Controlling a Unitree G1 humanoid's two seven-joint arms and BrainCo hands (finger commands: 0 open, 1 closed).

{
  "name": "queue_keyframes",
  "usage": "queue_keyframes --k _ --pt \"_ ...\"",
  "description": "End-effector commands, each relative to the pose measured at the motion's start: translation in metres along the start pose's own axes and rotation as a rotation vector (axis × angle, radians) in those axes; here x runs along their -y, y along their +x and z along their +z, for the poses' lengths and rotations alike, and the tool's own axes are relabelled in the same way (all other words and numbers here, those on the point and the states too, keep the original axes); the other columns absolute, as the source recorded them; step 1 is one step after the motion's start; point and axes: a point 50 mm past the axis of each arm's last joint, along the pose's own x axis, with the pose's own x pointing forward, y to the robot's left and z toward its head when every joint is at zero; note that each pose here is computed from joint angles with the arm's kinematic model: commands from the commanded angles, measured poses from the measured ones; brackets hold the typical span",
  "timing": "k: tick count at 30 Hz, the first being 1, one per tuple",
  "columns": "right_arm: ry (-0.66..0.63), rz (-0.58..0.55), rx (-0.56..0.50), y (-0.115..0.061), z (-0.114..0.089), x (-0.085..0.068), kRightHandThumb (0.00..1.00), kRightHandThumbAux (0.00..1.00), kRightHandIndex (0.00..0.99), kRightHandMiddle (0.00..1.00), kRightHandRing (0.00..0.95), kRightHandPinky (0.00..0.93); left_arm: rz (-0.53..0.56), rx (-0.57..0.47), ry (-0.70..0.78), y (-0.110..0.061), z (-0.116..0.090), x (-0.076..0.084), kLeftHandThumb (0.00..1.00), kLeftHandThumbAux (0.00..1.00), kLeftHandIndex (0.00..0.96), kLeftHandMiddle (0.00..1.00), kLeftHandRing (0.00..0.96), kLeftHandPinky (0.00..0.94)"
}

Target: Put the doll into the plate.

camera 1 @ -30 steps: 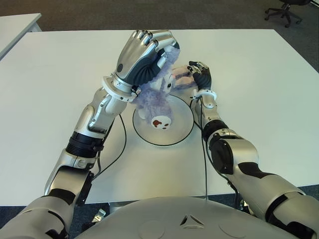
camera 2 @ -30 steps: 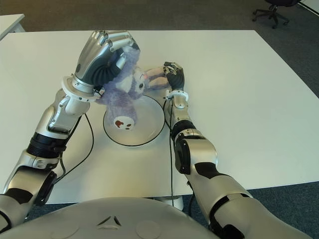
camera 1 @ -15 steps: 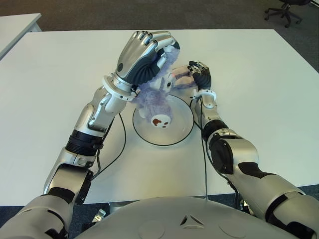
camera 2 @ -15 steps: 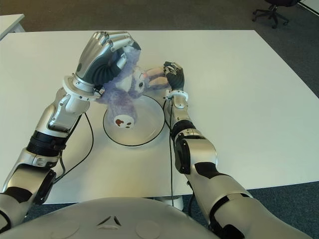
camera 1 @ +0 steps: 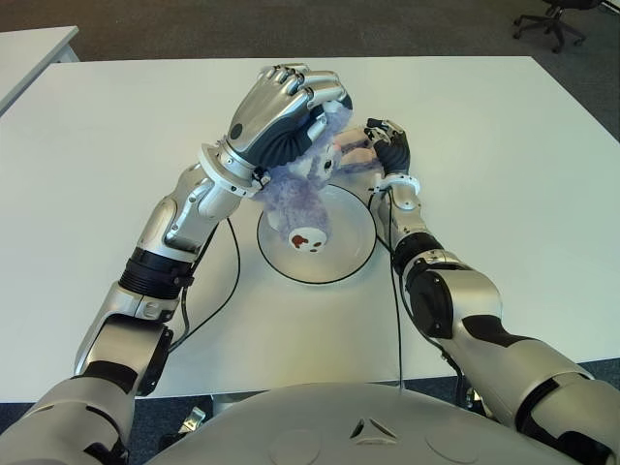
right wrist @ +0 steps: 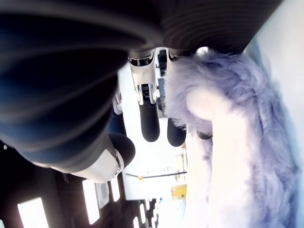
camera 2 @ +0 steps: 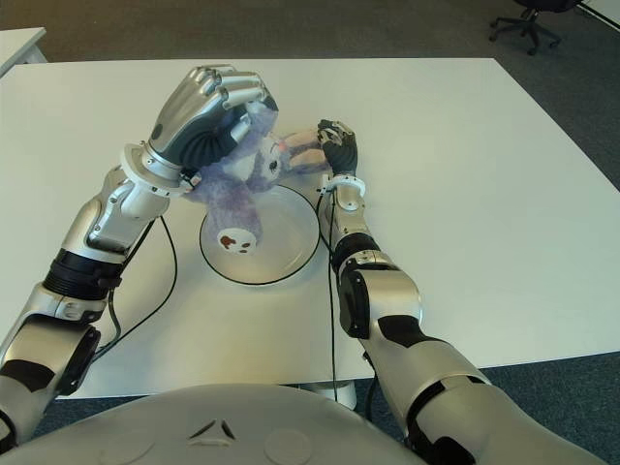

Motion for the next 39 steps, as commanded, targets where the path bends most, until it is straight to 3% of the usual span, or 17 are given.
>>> queue_keyframes --k 1,4,10,39 --pt "0.009 -0.020 -0.206 -0.025 -0.048 0.001 0.691 0.727 0.399 0.242 0.249 0.274 -0.062 -0.026 -0.009 -0.005 -0.005 0.009 0.842 0.664 0.434 0.456 0.450 0.454" --pt "0.006 -0.021 -0.203 -0.025 -0.048 0.002 0.691 0.728 0.399 0.234 0.242 0.270 -0.059 -0.044 -0.038 -0.007 -0.007 0.014 0.844 0.665 0.466 0.429 0.406 0.388" --pt "0.004 -0.024 -0.199 -0.025 -0.047 0.001 0.690 0.728 0.399 0.224 0.231 0.260 -0.063 -0.072 -0.059 -0.010 -0.008 0.018 0.844 0.667 0.480 0.412 0.372 0.361" --pt "0.013 -0.022 -0.195 -0.025 -0.046 -0.003 0.688 0.730 0.398 0.203 0.198 0.223 -0.118 -0.072 -0.141 -0.019 -0.007 0.035 0.842 0.667 0.460 0.421 0.359 0.371"
